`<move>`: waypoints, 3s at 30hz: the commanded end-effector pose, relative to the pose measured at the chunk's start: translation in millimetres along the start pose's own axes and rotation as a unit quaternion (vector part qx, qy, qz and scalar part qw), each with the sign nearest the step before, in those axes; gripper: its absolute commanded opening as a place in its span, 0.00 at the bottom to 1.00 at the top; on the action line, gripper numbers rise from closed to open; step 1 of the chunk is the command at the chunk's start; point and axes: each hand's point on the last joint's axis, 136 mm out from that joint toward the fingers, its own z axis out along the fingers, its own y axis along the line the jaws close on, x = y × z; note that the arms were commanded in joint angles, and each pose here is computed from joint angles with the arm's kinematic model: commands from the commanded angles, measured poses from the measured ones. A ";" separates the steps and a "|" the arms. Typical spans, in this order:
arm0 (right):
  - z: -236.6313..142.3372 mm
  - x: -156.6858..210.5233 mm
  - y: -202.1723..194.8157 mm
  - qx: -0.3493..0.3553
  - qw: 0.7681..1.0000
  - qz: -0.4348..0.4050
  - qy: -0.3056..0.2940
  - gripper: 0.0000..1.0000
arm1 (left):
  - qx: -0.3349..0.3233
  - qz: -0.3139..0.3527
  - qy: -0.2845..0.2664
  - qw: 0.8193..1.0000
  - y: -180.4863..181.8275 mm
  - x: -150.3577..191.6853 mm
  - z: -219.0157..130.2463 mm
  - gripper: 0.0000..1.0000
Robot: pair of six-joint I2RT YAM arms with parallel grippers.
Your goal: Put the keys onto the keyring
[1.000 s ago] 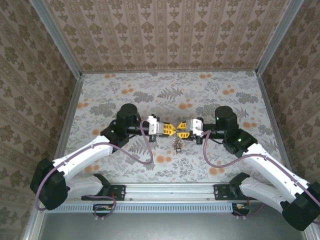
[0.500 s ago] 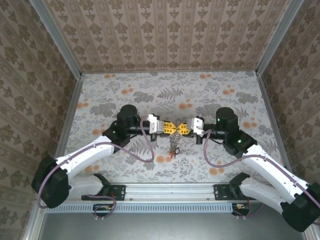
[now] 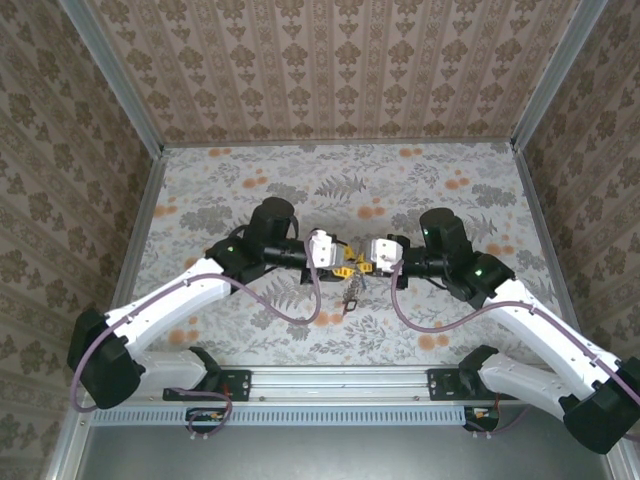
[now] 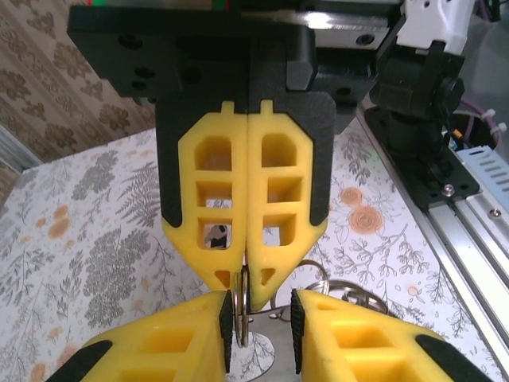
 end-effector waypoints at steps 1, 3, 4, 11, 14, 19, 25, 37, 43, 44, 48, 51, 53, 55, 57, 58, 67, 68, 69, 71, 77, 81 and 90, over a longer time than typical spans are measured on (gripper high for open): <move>-6.0 -19.5 -6.8 0.008 0.999 -0.027 -0.017 0.00 | -0.013 0.011 0.018 1.000 5.8 -0.7 -0.7 0.28; -6.2 -20.6 -7.3 0.009 0.999 -0.027 -0.018 0.00 | -0.009 0.017 0.018 1.000 4.3 -1.0 -1.1 0.19; -6.5 -22.1 -8.5 0.011 0.999 -0.026 -0.020 0.00 | -0.008 0.018 0.017 1.000 3.6 -1.6 -1.3 0.09; -5.3 -20.1 -7.2 0.016 0.999 -0.017 -0.029 0.00 | -0.006 0.017 -0.019 1.000 2.7 -14.8 -4.4 0.00; -8.0 -23.3 -5.9 0.021 0.998 -0.007 -0.059 0.14 | -0.019 0.017 -0.056 0.998 5.5 -22.4 -9.0 0.00; -12.4 -26.3 -5.5 0.032 0.995 0.007 -0.091 0.21 | -0.031 0.036 -0.102 0.994 5.0 -32.3 -16.2 0.00; -13.1 -28.1 -3.1 0.026 0.994 0.008 -0.102 0.21 | -0.029 0.050 -0.136 0.989 2.7 -42.0 -20.8 0.00; -15.5 -22.2 -2.0 0.035 0.995 0.011 -0.096 0.17 | -0.036 0.059 -0.157 0.985 4.9 -49.3 -26.7 0.00; -14.7 -19.5 -4.9 0.044 0.995 0.013 -0.090 0.09 | -0.043 0.058 -0.159 0.985 7.3 -49.4 -27.2 0.00; -14.2 -18.6 -5.1 0.044 0.995 0.015 -0.089 0.04 | -0.044 0.057 -0.160 0.985 8.1 -49.3 -27.1 0.00; -15.0 -19.4 -6.4 0.046 0.995 0.012 -0.086 0.00 | -0.051 0.043 -0.147 0.987 11.1 -44.5 -25.0 0.00; -16.2 -17.4 -6.7 0.042 0.997 0.005 -0.068 0.00 | -0.039 0.035 -0.099 0.994 6.9 -27.5 -21.3 0.15; -16.1 -14.9 -7.8 0.039 0.998 0.007 -0.052 0.00 | -0.021 0.030 -0.070 0.997 2.5 -19.0 -19.4 0.17; -15.5 -14.5 -8.3 0.036 0.998 0.006 -0.046 0.00 | -0.012 0.021 -0.056 0.998 0.9 -14.4 -18.4 0.17; -15.0 -14.0 -10.0 0.035 0.999 0.005 -0.038 0.00 | -0.009 0.017 -0.056 0.998 1.2 -14.5 -17.0 0.18; -15.2 -13.7 -10.8 0.034 0.999 0.004 -0.032 0.00 | -0.011 0.016 -0.056 0.998 2.6 -14.9 -16.4 0.18; -12.0 -16.0 -12.9 0.025 0.999 0.003 -0.028 0.00 | -0.003 -0.006 -0.035 0.999 8.2 -2.3 -5.0 0.23; -11.6 -16.1 -12.5 0.024 0.999 0.002 -0.028 0.00 | -0.004 -0.005 -0.036 0.999 9.1 -3.6 -4.6 0.23; -10.9 -15.7 -12.2 0.023 0.999 0.003 -0.027 0.00 | -0.006 -0.005 -0.036 0.999 10.6 -3.9 -4.5 0.23; -9.7 -16.7 -11.9 0.022 0.999 0.001 -0.027 0.00 | -0.005 -0.006 -0.037 0.999 11.8 -5.5 -4.1 0.23; -4.4 -16.1 -12.5 0.024 0.999 -0.001 -0.021 0.00 | 0.011 -0.008 -0.046 0.999 8.8 -9.7 -2.5 0.21; -4.3 -18.7 -15.3 0.032 0.999 0.003 -0.028 0.00 | 0.014 -0.010 -0.039 0.999 6.7 -4.0 -0.5 0.14; -4.3 -21.2 -10.0 0.018 0.999 0.003 -0.037 0.00 | 0.008 -0.015 -0.015 1.000 9.6 7.1 -0.9 0.21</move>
